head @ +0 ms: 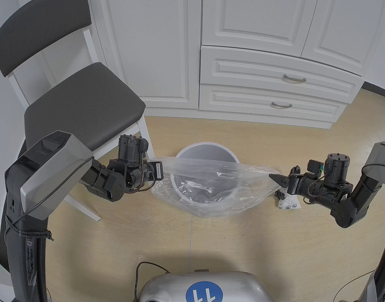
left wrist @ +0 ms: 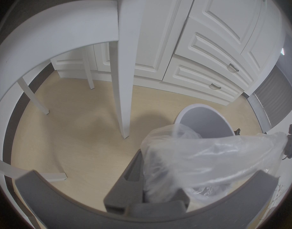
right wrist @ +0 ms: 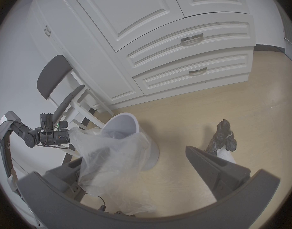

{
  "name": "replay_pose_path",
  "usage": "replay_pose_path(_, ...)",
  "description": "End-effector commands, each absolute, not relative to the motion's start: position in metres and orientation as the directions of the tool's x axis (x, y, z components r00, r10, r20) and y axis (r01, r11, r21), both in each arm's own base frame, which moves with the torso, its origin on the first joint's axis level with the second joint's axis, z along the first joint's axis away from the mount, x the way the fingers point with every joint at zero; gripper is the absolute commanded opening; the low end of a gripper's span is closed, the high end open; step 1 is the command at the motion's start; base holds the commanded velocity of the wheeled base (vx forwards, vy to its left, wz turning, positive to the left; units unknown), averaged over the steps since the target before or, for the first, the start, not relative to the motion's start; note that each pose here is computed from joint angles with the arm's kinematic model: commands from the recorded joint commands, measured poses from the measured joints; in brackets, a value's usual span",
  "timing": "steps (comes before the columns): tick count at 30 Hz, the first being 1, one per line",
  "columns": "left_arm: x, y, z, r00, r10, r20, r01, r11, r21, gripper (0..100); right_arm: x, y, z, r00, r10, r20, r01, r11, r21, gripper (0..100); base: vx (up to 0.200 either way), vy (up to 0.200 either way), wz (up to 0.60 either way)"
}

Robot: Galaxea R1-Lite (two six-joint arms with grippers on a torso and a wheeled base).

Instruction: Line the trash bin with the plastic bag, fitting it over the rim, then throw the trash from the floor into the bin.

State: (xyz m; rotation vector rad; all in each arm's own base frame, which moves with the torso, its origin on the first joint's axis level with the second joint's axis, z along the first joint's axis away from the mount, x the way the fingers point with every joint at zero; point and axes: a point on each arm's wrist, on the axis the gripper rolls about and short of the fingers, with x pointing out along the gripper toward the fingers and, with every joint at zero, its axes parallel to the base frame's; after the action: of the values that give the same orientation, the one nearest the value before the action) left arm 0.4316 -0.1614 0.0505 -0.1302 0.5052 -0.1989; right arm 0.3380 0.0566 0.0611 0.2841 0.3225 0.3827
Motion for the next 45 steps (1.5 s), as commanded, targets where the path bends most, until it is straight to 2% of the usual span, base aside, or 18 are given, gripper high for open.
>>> replay_pose_path(1,0.436,-0.16,0.044,0.855,-0.213,-0.473,0.148,0.974,-0.171,0,0.339,0.049,0.06,0.885,0.391,-0.253,-0.307,0.898,0.315,100,0.0,0.0,0.0)
replay_pose_path(12,0.438,-0.159,0.044,0.86,-0.211,-0.465,0.145,0.974,-0.174,0,0.335,0.041,0.061,0.869,0.428,-0.247,-0.342,0.882,0.325,100,0.0,0.0,0.0)
replay_pose_path(19,0.437,-0.162,0.048,0.862,-0.216,-0.458,0.142,0.972,-0.189,0,0.323,0.045,0.052,0.846,0.499,-0.188,-0.44,0.853,0.282,100,0.0,0.0,0.0)
replay_pose_path(22,0.437,-0.162,0.048,0.863,-0.217,-0.457,0.142,0.971,-0.194,0,0.311,0.049,0.047,0.806,0.573,-0.151,-0.522,0.807,0.278,100,0.0,0.0,0.0)
replay_pose_path(25,0.433,-0.17,0.049,0.858,-0.233,-0.457,0.157,0.967,-0.199,0,0.299,0.072,0.031,0.735,0.647,-0.203,-0.581,0.755,0.305,100,0.0,0.0,0.0)
replay_pose_path(27,0.431,-0.172,0.051,0.859,-0.238,-0.453,0.158,0.965,-0.207,0,0.294,0.086,0.03,0.717,0.664,-0.211,-0.6,0.743,0.297,100,0.0,0.0,0.0)
replay_pose_path(35,0.43,-0.173,0.056,0.864,-0.242,-0.442,0.161,0.964,-0.214,0,0.294,0.103,0.048,0.799,0.58,-0.159,-0.544,0.809,0.221,100,0.0,0.0,0.0)
replay_pose_path(45,0.428,-0.175,0.054,0.859,-0.243,-0.451,0.163,0.964,-0.209,0,0.283,0.157,0.059,0.875,0.473,-0.101,-0.459,0.878,0.134,100,0.0,0.0,0.0)
